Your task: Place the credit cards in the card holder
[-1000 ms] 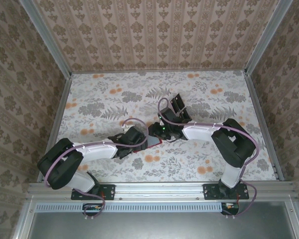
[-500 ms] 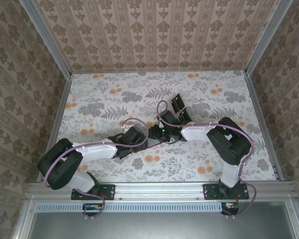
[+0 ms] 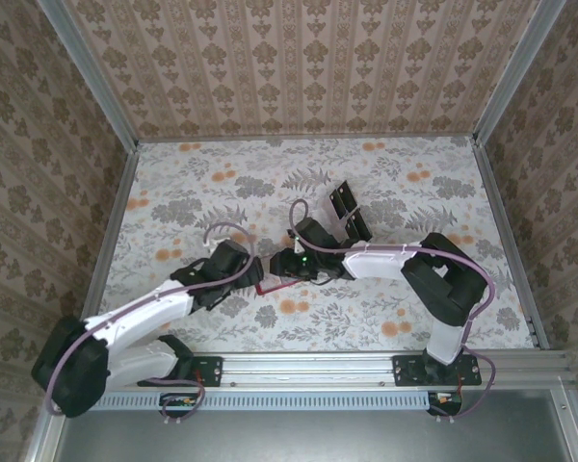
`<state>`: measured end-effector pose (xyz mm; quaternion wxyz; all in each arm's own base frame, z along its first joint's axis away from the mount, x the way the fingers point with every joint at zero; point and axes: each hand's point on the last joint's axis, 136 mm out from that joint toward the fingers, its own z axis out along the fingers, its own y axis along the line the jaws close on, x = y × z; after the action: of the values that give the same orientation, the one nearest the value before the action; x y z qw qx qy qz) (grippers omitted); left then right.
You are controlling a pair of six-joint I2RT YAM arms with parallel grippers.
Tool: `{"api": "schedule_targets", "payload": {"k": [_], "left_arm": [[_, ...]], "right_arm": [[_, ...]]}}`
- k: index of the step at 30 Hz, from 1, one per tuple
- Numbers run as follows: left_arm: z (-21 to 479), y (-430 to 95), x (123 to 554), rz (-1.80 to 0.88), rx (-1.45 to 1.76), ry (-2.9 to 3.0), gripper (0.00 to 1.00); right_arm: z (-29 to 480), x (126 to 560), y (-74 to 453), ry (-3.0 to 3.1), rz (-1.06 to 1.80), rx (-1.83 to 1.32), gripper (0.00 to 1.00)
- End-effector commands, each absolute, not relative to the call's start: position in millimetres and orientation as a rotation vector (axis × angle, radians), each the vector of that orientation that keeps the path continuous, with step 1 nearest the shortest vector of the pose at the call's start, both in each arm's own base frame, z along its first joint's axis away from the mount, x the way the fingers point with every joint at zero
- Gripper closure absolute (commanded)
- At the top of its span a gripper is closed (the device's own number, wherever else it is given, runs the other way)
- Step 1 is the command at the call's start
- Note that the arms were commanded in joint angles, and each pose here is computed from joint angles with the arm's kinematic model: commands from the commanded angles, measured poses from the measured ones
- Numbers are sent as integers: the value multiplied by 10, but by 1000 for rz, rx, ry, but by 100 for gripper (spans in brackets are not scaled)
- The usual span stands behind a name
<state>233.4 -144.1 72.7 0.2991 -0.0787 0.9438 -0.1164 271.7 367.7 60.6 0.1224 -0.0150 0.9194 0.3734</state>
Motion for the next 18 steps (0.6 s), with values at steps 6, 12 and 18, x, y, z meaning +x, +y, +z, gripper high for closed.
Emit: {"api": "schedule_targets", "payload": {"k": [6, 12, 18], "left_arm": [[681, -1128, 2227, -286, -297, 2544, 0], [665, -1159, 2231, -309, -291, 2550, 0], [616, -1219, 2260, -320, -269, 2572, 0]], "right_arm": [[264, 2661, 3940, 2758, 976, -89, 49], [136, 2625, 3924, 2789, 970, -64, 49], [661, 2687, 3991, 2680, 1086, -147, 49]]}}
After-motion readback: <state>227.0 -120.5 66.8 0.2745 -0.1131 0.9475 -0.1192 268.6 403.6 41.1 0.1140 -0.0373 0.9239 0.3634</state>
